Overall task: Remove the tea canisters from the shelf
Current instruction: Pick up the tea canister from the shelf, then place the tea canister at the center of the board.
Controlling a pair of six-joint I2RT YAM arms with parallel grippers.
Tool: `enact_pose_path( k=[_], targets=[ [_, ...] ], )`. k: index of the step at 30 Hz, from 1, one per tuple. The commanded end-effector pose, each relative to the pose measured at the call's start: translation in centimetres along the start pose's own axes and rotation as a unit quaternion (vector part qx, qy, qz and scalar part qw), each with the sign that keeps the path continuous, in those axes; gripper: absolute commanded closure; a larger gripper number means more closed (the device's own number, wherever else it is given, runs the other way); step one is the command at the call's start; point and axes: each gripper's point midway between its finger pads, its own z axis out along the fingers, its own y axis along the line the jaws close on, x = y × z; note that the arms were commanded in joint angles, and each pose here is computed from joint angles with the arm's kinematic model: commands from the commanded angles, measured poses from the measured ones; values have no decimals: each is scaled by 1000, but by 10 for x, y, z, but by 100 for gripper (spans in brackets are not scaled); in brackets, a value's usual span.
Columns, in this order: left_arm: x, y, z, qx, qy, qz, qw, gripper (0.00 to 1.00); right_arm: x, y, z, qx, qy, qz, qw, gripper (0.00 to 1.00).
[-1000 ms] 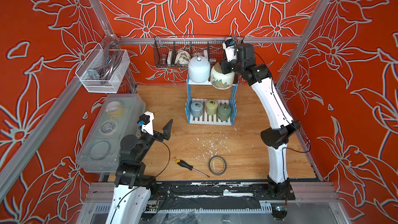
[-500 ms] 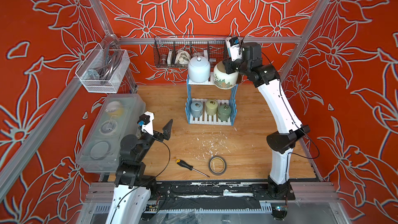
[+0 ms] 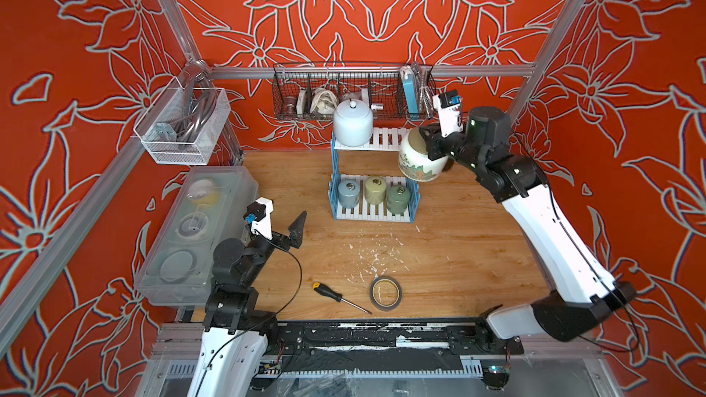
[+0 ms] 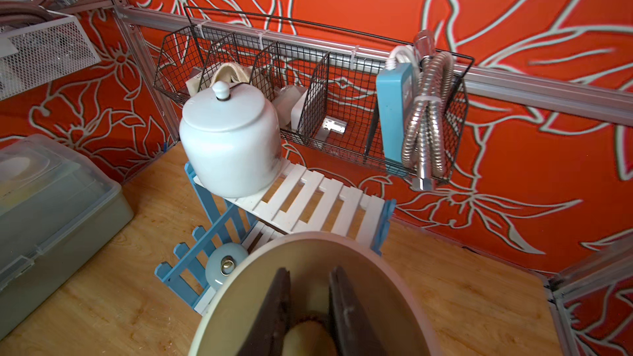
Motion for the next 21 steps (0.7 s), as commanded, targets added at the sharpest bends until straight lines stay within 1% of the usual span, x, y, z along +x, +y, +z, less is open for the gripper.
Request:
enact_pose_path(
  k=[1, 7, 12, 21],
  targets=[
    [-3, 0, -1, 0, -11, 7, 1000, 1, -47, -14, -41, 39, -121, -10, 992, 100],
    [-3, 0, 0, 0, -11, 8, 1000, 1, 3, -26, -65, 76, -106, -27, 991, 100],
    [-3, 1, 0, -2, -11, 10, 1000, 1, 53, -42, -82, 123, -96, -21, 988, 100],
    [-2, 1, 0, -3, -10, 10, 1000, 1, 137, -60, -92, 180, -81, -1, 980, 100]
  ],
)
